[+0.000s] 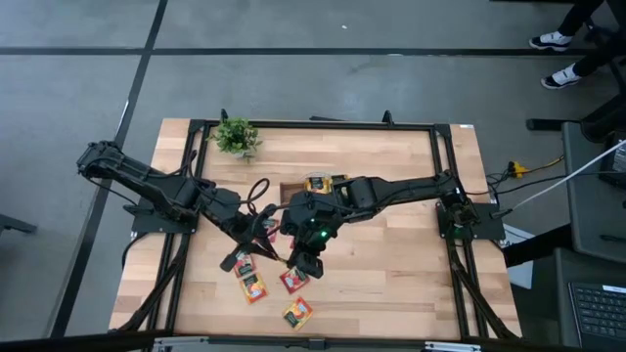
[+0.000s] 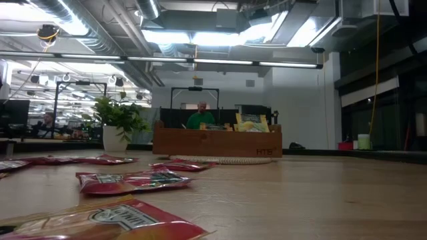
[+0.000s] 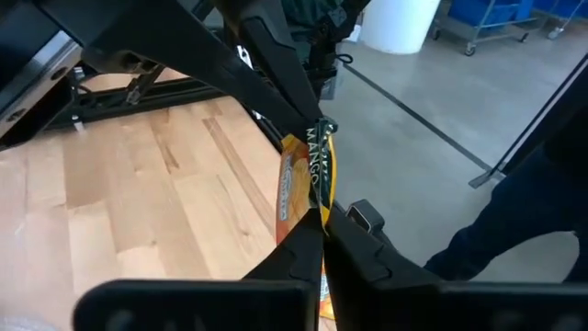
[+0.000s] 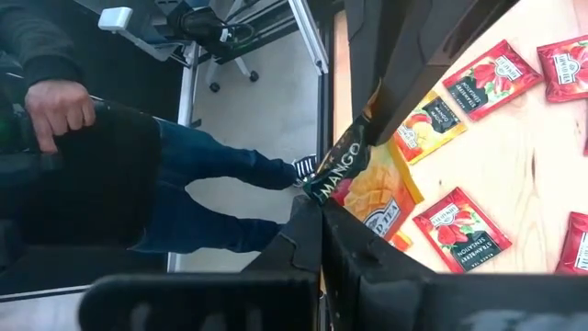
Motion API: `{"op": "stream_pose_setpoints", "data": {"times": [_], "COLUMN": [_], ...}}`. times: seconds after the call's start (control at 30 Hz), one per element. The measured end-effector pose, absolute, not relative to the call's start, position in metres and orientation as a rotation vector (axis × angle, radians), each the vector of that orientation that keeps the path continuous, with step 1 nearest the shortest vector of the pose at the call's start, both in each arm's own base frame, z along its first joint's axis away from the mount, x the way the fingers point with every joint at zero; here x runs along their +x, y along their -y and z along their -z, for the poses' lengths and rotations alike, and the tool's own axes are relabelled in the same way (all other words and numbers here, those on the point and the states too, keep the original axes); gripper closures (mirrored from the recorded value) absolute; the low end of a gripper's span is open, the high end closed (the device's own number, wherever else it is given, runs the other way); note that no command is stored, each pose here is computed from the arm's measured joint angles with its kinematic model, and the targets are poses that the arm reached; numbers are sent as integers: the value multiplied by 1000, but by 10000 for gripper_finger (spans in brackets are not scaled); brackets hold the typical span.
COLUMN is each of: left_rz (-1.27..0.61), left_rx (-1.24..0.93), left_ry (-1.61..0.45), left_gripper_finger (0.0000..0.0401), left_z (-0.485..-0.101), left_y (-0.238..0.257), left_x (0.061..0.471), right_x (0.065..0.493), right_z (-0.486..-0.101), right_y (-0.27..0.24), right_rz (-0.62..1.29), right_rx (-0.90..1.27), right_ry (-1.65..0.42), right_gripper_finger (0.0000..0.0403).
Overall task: Pick & Place Tea
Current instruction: Put the orange tea bag into the middle section of the wooden organizer
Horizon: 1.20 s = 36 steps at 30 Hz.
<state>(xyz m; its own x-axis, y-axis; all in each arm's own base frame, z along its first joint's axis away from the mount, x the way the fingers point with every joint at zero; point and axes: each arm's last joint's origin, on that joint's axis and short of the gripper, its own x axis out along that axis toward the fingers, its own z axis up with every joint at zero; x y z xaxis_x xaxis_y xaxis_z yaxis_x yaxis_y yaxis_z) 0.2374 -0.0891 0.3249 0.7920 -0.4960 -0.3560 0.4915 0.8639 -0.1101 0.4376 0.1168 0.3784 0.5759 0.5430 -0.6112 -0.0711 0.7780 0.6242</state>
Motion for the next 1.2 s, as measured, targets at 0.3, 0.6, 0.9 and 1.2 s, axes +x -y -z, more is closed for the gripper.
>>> {"op": "stream_pose_setpoints", "data": {"times": [0.3, 0.6, 0.9, 1.2], "left_rz": [470, 348, 200, 155], "left_rx": [-88, -183, -492, -847], "left_ry": [-394, -352, -130, 21], "left_gripper_finger": [399, 399, 399, 399], "left_z": [-326, -335, -363, -381], "left_y": [85, 67, 36, 13], "left_x": [239, 238, 236, 234], "right_x": [429, 390, 351, 338], "right_z": [-391, -442, -472, -475], "right_y": [-115, -110, -131, -150], "right_rz": [-380, -350, -216, 29], "right_rx": [639, 633, 390, 11], "right_ry": [-880, -748, -569, -459], "right_gripper_finger": [358, 339, 338, 338]}}
